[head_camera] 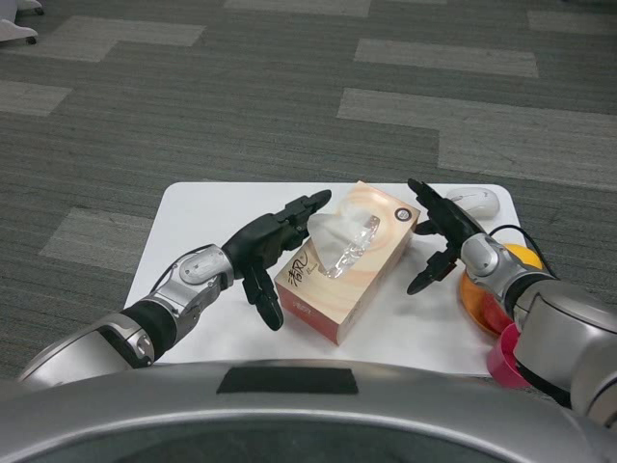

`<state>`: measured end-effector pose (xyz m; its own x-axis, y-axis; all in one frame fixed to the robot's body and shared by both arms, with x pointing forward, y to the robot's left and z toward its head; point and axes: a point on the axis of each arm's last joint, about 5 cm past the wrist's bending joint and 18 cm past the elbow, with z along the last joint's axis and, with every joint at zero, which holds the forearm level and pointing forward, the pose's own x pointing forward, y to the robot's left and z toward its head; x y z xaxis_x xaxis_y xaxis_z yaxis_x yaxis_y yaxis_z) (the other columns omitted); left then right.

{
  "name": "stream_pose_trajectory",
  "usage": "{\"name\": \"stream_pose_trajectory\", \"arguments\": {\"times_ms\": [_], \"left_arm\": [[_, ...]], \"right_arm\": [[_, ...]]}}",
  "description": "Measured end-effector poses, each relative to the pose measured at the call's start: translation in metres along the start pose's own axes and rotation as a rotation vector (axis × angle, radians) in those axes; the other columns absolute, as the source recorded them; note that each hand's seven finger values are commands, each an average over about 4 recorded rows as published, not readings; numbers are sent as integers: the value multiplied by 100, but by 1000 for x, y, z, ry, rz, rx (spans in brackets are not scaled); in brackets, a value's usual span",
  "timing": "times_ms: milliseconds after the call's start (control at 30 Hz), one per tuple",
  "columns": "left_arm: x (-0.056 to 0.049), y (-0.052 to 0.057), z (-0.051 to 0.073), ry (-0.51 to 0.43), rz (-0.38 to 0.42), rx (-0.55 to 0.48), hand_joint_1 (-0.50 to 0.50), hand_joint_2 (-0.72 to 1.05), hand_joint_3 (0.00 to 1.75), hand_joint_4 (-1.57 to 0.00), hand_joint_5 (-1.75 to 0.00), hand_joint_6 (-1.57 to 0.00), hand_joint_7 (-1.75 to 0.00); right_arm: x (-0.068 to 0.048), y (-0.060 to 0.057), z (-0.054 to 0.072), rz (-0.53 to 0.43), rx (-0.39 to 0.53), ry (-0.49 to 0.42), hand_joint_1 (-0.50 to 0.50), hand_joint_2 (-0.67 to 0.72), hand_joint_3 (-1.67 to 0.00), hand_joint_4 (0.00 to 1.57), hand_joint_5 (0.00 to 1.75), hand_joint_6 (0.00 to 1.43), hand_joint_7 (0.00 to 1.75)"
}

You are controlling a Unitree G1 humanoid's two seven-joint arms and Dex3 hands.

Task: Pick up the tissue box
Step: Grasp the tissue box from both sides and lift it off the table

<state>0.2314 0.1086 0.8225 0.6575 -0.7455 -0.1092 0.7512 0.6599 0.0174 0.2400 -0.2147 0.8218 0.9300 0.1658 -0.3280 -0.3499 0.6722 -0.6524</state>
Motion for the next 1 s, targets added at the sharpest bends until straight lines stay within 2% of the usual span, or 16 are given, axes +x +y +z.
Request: {"name": "stream_pose_trajectory", "arguments": {"times_ms": [133, 233, 400, 433, 567, 667, 733, 800, 1000], "left_arm": [[1, 0, 1, 1, -6, 7, 50, -37, 9, 0, 0, 0, 0], [2, 1, 2, 4, -15, 18, 50, -33, 9, 0, 0, 0, 0], [4, 1, 4, 7, -24, 30, 50, -35, 9, 0, 0, 0, 0], [4, 1, 4, 7, -25, 31, 50, -33, 9, 0, 0, 0, 0], [5, 1, 4, 7, -27, 33, 50, -35, 9, 0, 0, 0, 0], [6, 1, 5, 4, -30, 32, 50, -33, 9, 0, 0, 0, 0], [6, 0, 5, 3, -32, 32, 50, -33, 9, 0, 0, 0, 0], [6, 0, 5, 3, -32, 33, 50, -37, 9, 0, 0, 0, 0], [6, 1, 5, 3, -32, 33, 50, -33, 9, 0, 0, 0, 0]], "right_arm": [[0, 0, 0, 0, 0, 1, -46, -3, -14, 95, 32, 0, 7], [0, 0, 0, 0, 0, 2, -46, -3, -16, 96, 39, 0, 7], [0, 0, 0, 0, 0, 3, -46, 0, -14, 88, 39, 0, 7], [0, 0, 0, 0, 0, 3, -46, 0, -16, 80, 36, 0, 7], [0, 0, 0, -3, 6, 2, -46, 3, -16, 28, 24, 0, 7], [1, 2, 2, -3, 18, -4, -46, -2, -16, 8, 15, 0, 7], [2, 3, 3, -3, 24, -6, -46, -3, -16, 1, 10, 0, 7], [2, 3, 3, -6, 27, -6, -46, -3, -16, 0, 10, 0, 7], [2, 2, 3, -19, 31, -6, -46, -3, -12, 0, 10, 0, 7]]}}
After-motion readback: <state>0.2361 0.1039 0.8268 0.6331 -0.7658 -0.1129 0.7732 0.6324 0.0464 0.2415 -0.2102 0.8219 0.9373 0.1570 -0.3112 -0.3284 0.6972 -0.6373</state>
